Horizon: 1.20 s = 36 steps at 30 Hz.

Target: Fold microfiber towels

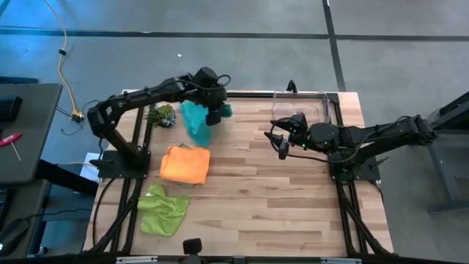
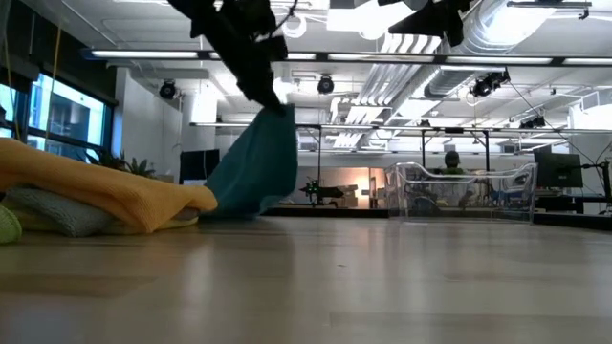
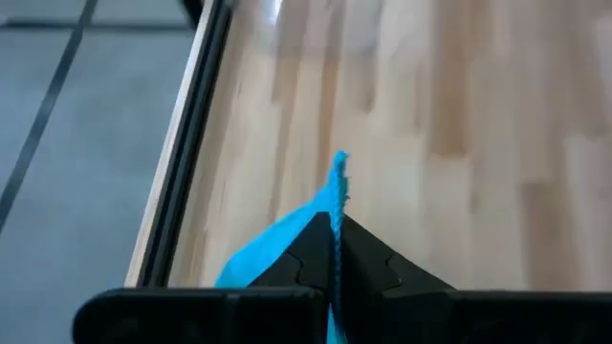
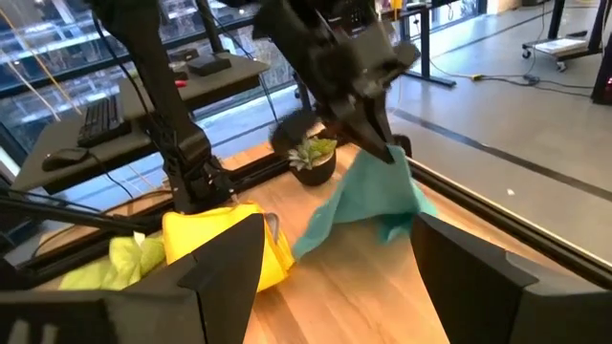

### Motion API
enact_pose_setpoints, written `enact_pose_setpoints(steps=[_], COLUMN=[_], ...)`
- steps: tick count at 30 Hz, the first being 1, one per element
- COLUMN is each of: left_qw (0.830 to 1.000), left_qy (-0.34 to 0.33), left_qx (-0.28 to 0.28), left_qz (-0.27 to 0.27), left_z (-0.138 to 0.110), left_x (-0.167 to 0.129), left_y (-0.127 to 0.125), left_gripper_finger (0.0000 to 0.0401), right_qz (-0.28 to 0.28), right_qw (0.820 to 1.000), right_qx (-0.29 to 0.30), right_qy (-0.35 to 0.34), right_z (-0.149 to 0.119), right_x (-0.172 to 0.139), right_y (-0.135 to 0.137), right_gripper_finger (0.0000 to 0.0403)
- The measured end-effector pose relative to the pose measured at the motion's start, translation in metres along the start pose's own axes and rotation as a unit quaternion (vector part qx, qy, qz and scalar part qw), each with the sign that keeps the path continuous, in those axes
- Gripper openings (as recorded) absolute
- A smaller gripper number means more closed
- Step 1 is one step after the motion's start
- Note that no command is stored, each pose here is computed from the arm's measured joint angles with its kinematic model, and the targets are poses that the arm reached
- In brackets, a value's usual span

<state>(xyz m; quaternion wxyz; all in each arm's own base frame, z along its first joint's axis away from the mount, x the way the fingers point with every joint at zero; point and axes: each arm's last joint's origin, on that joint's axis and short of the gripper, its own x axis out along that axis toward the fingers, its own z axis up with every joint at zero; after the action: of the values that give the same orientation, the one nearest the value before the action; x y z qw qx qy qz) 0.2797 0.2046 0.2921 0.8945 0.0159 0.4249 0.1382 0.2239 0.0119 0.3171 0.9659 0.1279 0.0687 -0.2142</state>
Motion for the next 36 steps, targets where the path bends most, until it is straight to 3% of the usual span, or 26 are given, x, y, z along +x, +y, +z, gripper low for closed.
enact_pose_setpoints(steps=[13,17,19,23,28,31,36], left_qw=[0.986,0.983,0.979,0.965,0.945,0.937,0.923], left_qy=[-0.107,-0.133,-0.151,-0.180,-0.203,-0.208,-0.211], left_qx=[-0.074,-0.107,-0.131,-0.188,-0.246,-0.273,-0.313], left_qz=[-0.108,-0.071,-0.034,0.024,0.073,0.072,0.068], left_z=[0.033,0.046,0.053,0.062,0.066,0.066,0.066], left_x=[-0.030,-0.032,-0.033,-0.032,-0.037,-0.038,-0.038], left_y=[-0.054,-0.078,-0.089,-0.112,-0.131,-0.136,-0.137], left_gripper_finger=[0.0000,0.0000,0.0000,0.0000,0.0000,0.0000,0.0000], right_qz=[0.025,0.033,0.039,0.096,0.153,0.146,0.129], right_qw=[1.000,0.998,0.994,0.976,0.954,0.947,0.949], right_qx=[-0.003,-0.025,-0.066,-0.138,-0.178,-0.205,-0.200], right_qy=[0.014,0.048,0.080,0.138,0.186,0.201,0.208], right_z=[-0.002,-0.009,-0.015,-0.024,-0.031,-0.033,-0.032], right_x=[0.001,0.003,0.003,0.001,0.001,0.002,0.004], right_y=[0.002,0.001,0.000,-0.002,-0.007,-0.012,-0.020], right_gripper_finger=[0.0257,0.0257,0.0257,0.0257,0.0256,0.0256,0.0256])
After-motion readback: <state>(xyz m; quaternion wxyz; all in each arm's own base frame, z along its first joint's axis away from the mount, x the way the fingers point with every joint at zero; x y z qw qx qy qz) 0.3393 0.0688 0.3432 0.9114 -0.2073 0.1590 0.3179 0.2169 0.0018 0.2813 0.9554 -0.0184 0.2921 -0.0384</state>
